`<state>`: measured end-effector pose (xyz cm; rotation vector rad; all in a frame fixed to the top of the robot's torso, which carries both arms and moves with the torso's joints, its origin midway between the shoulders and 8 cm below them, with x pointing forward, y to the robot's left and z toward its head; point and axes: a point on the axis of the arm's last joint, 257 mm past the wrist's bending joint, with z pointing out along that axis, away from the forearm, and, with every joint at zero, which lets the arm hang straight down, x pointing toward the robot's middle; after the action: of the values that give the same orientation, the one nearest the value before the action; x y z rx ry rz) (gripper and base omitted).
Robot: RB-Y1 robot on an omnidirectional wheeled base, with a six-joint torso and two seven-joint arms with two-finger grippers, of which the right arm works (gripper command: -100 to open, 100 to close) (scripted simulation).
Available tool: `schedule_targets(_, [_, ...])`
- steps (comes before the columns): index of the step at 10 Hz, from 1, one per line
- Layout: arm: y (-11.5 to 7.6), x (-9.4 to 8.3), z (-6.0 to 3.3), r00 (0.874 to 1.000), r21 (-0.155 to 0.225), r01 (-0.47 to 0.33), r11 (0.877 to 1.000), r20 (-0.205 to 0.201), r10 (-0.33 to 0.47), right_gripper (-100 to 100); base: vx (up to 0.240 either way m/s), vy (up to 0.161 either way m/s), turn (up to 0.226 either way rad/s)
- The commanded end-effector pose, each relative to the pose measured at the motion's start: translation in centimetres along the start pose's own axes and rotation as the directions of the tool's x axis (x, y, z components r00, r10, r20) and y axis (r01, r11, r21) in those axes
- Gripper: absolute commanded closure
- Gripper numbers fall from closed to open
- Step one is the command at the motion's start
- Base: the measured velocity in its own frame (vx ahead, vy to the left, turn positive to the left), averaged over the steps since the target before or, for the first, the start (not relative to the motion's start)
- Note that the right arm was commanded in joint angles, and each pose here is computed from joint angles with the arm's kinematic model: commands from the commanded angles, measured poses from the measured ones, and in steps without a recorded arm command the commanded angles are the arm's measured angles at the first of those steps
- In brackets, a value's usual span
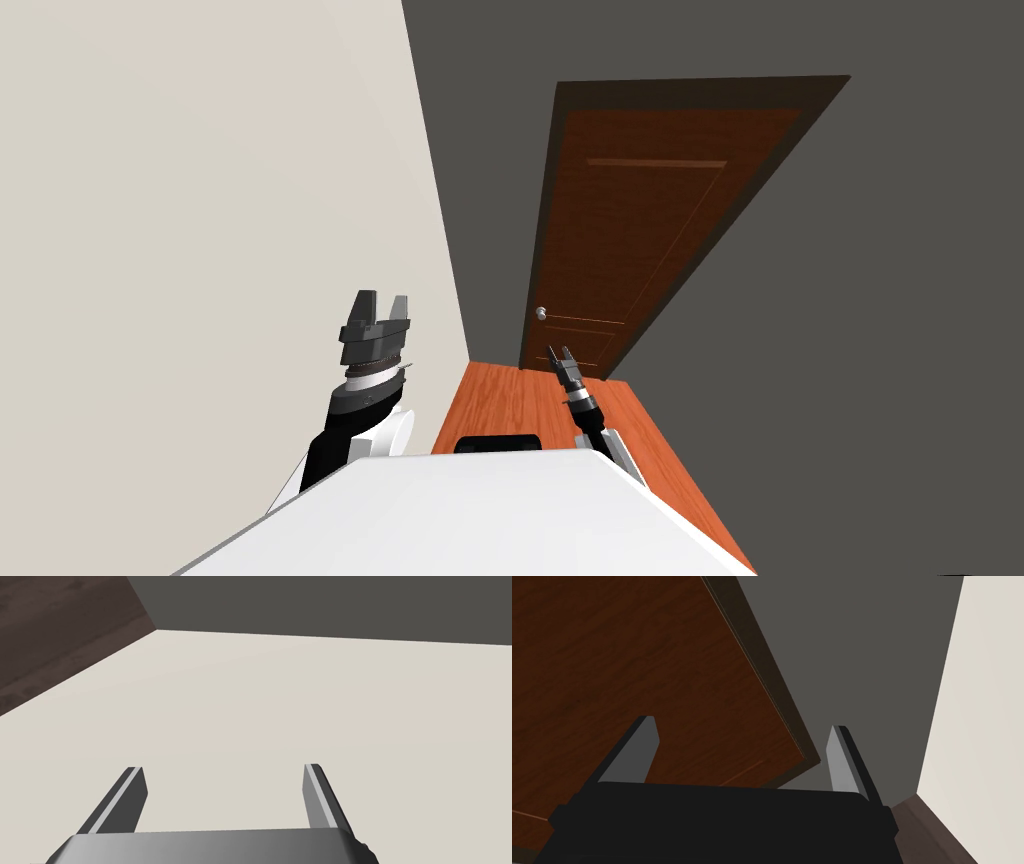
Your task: Pull the door open
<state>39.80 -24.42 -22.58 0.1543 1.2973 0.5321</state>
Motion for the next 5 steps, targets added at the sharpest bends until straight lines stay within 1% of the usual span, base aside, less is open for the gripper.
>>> schedule_targets(1, [-0.2,0.9,-0.3,0.999,0.0,0.031,1.0,-0.016,-0.031,-100,0.12,0.001,-0.037])
schedule_targets(2, [-0.4,1.9,-0.68,0.997,0.001,0.064,0.998,-0.036,-0.064,-100,0.148,0.007,-0.082])
schedule_targets(3, [-0.6,2.3,-0.87,0.996,0.001,0.08,0.997,-0.045,-0.08,-100,0.148,0.02,-0.074])
schedule_targets(4, [-0.8,3.3,-1.28,0.992,-0.001,0.111,0.994,-0.065,-0.111,-100,0.15,0.038,-0.079])
schedule_targets(5, [-0.9,3.8,-1.49,0.989,-0.003,0.127,0.992,-0.075,-0.127,-100,0.126,0.034,-0.072])
